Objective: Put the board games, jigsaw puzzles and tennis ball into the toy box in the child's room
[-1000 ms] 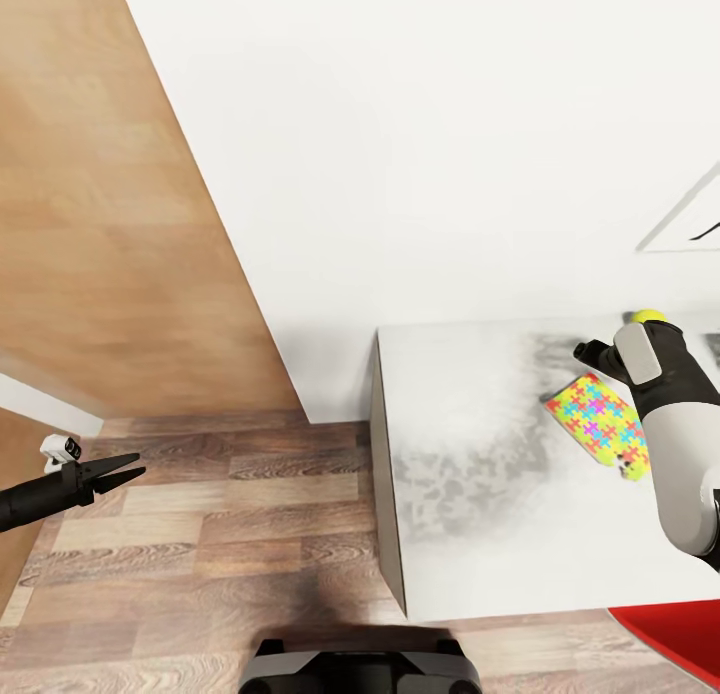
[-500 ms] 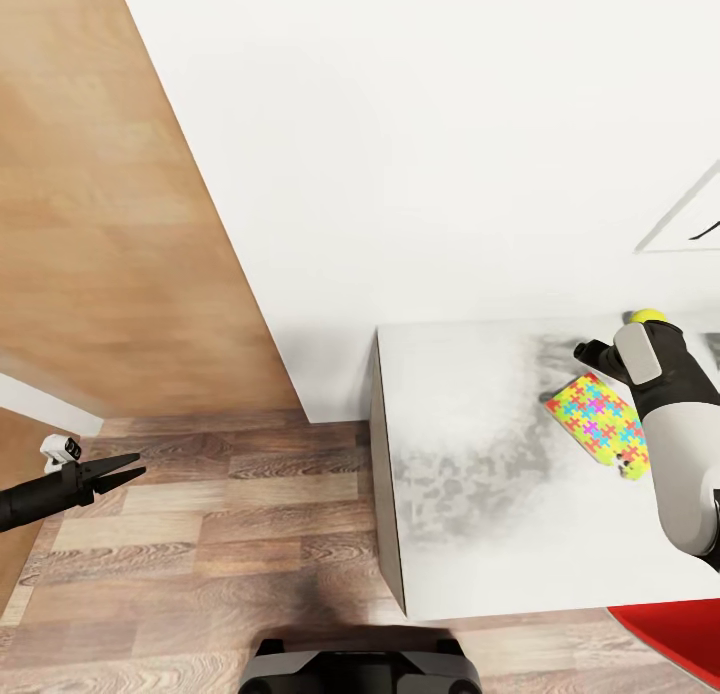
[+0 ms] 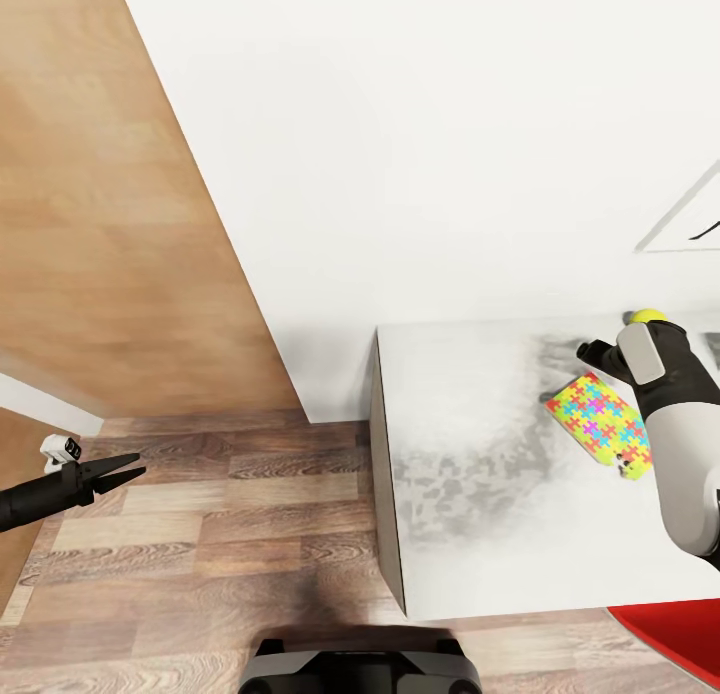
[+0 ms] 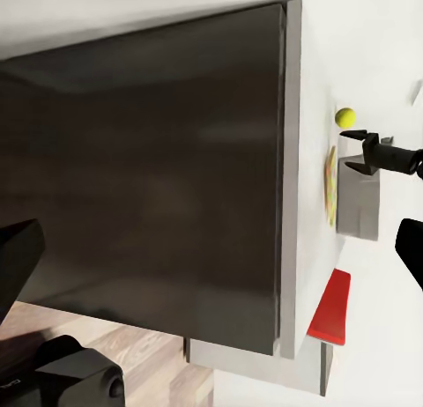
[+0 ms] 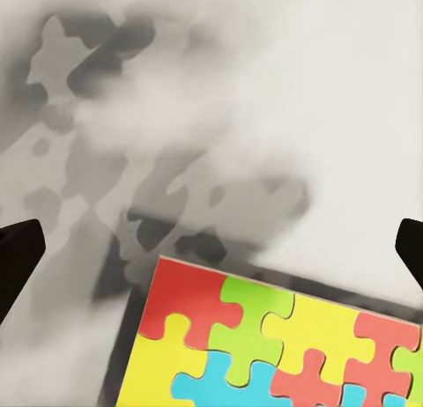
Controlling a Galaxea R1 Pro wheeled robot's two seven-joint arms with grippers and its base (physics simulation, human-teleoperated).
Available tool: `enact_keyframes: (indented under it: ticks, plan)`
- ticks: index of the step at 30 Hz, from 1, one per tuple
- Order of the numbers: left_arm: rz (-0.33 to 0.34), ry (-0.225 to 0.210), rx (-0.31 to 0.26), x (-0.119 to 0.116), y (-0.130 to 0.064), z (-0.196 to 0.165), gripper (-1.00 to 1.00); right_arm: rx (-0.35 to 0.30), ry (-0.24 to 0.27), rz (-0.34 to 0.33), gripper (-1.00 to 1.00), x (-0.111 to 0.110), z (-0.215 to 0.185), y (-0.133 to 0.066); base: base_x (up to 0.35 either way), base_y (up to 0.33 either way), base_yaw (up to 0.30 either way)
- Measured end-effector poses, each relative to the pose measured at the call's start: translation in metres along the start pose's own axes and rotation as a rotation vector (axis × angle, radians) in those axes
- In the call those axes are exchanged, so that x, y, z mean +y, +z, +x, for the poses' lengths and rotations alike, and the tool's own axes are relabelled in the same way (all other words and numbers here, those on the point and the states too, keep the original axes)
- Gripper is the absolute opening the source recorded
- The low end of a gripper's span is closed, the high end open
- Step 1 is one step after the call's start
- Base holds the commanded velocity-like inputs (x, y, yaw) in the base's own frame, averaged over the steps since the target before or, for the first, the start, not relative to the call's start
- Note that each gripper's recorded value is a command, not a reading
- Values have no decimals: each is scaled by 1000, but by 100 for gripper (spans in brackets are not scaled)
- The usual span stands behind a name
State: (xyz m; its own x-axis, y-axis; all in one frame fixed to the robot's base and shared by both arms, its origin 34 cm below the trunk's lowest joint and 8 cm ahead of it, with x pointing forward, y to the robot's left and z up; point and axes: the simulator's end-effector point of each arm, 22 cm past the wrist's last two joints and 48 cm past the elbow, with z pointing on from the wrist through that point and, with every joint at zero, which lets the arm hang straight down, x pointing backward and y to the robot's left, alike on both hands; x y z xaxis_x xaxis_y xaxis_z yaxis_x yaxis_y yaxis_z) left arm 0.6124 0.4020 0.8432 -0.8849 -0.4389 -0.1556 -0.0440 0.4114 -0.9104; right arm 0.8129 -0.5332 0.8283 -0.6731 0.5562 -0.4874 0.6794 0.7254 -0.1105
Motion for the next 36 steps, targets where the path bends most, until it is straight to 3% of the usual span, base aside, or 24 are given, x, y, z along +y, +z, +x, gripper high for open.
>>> enact_keyframes:
  ticks: [36]
  plan:
    - [0, 1, 0, 0, 0, 0, 100, 7, -1, 2, 100, 0, 3, 1, -18, 0, 0]
